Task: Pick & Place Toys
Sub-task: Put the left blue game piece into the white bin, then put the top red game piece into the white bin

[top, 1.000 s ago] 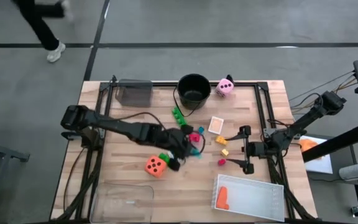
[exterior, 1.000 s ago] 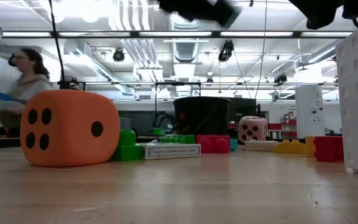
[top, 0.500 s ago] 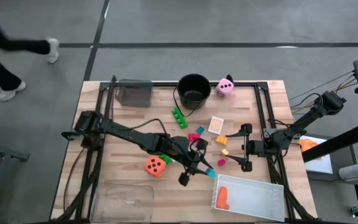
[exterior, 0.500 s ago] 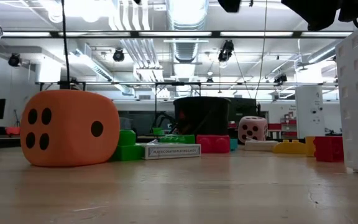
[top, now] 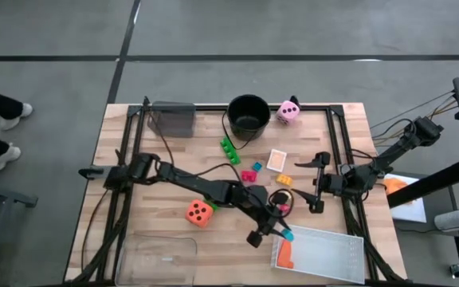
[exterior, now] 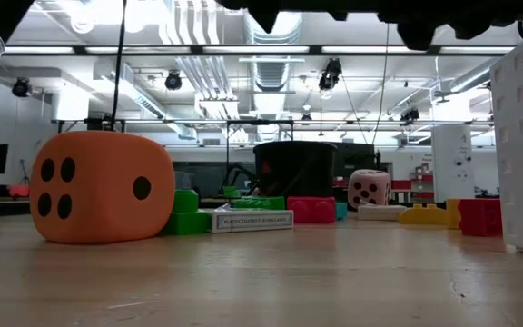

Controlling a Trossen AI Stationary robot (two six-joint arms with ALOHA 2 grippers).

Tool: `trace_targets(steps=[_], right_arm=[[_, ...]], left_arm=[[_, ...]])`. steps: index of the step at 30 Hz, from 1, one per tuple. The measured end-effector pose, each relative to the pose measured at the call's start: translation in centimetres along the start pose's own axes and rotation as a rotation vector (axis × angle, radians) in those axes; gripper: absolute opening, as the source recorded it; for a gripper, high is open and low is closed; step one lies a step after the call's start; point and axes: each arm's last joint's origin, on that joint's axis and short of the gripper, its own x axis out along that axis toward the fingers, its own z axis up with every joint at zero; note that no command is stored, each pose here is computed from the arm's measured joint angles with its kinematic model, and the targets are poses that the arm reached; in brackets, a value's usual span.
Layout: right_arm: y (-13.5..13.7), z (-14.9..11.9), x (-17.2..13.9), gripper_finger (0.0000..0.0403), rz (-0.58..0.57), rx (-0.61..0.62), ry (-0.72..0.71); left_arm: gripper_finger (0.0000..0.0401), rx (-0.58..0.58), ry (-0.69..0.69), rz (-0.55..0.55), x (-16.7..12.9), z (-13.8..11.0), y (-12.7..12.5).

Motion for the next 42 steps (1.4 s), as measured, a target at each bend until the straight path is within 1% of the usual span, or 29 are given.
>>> trace_targets(steps=[5, 11, 14, 18, 28, 31, 34, 36, 38, 42], right_arm=[[0.0, 0.0, 0.0, 0.0362, -0.001, -0.002, 0.003], [0.0, -0.1, 0.0, 0.0362, 0.001, -0.005, 0.008], [0.1, -0.1, 0.0, 0.0362, 0.001, -0.003, 0.009], [0.1, -0.2, 0.0, 0.0362, 0.003, -0.003, 0.014], [0.1, -0.3, 0.0, 0.0362, 0.006, -0.003, 0.02], [0.1, -0.3, 0.0, 0.0362, 0.008, -0.003, 0.022], [0.1, -0.3, 0.0, 0.0362, 0.009, 0.004, 0.026], [0.2, -0.4, 0.0, 0.0362, 0.013, 0.003, 0.034], [0.2, -0.6, 0.0, 0.0362, 0.016, 0.002, 0.043], [0.3, -0.7, 0.0, 0.0362, 0.021, 0.001, 0.053]], left_arm=[[0.0096, -0.011, 0.028, -0.007, 0.9, -0.5, 0.3], [0.0098, -0.011, 0.036, -0.008, 1.0, -0.7, 0.3], [0.0107, -0.007, 0.052, -0.012, 1.0, -0.9, 0.3], [0.0137, 0.02, 0.06, -0.014, 1.0, -1.0, 0.3], [0.0233, 0.018, 0.055, -0.01, 1.0, -1.0, 0.3], [0.0255, 0.05, 0.045, -0.008, 0.6, -0.4, 0.3], [0.0267, 0.063, 0.048, -0.006, -0.4, 0.9, 0.3], [0.027, 0.067, 0.08, 0.005, -1.5, 1.9, 0.2], [0.027, 0.072, 0.149, 0.023, -2.7, 2.6, 0.1], [0.0271, 0.055, 0.351, 0.082, -4.9, 2.8, -0.2]])
